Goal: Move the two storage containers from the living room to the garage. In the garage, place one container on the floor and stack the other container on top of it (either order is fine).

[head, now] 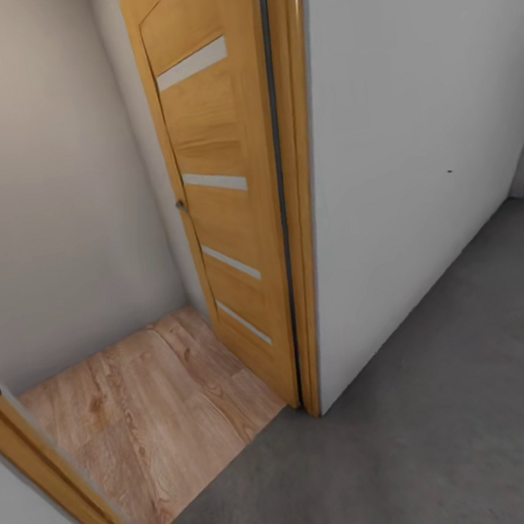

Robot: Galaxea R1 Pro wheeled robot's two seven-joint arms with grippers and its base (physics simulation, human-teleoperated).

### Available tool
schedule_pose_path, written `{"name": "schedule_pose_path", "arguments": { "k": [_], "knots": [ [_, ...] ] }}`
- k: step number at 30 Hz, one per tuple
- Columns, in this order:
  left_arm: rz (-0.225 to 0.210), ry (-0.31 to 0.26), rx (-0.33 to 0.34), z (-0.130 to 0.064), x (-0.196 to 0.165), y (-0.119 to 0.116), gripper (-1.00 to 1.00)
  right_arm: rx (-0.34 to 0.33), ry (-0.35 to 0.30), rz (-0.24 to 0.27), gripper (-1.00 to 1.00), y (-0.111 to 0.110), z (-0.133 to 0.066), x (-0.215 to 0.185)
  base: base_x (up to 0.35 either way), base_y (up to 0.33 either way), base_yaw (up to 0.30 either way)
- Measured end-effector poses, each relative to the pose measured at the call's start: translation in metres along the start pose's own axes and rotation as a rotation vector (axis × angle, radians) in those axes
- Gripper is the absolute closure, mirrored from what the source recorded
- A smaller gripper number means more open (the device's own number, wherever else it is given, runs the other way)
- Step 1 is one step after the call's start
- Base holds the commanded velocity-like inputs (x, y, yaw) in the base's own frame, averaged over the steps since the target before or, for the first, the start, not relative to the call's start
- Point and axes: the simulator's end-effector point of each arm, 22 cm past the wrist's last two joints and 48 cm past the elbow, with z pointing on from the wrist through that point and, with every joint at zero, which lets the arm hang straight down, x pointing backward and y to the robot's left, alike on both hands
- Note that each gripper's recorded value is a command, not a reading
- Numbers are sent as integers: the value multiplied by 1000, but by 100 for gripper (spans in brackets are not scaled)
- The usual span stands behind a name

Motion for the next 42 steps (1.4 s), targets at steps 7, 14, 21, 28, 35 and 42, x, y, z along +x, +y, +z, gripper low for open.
{"name": "schedule_pose_path", "arguments": {
  "k": [7,14,21,28,35,42],
  "knots": [
    [0,0,0,0,0,0,-100,0,0,-3,-100,0,0,0,227,0,-8],
    [0,0,0,0,0,0,-100,-1,0,-6,-100,1,0,0,223,0,0],
    [0,0,0,0,0,0,-100,-1,0,-7,-100,0,0,0,226,0,0],
    [0,0,0,0,0,0,-100,1,0,-7,-100,-1,0,0,233,0,0],
    [0,0,0,0,0,0,-100,2,0,-6,-100,-1,0,0,235,0,0],
    [0,0,0,0,0,0,-100,1,0,-5,-100,-1,0,0,236,0,0]
  ]
}}
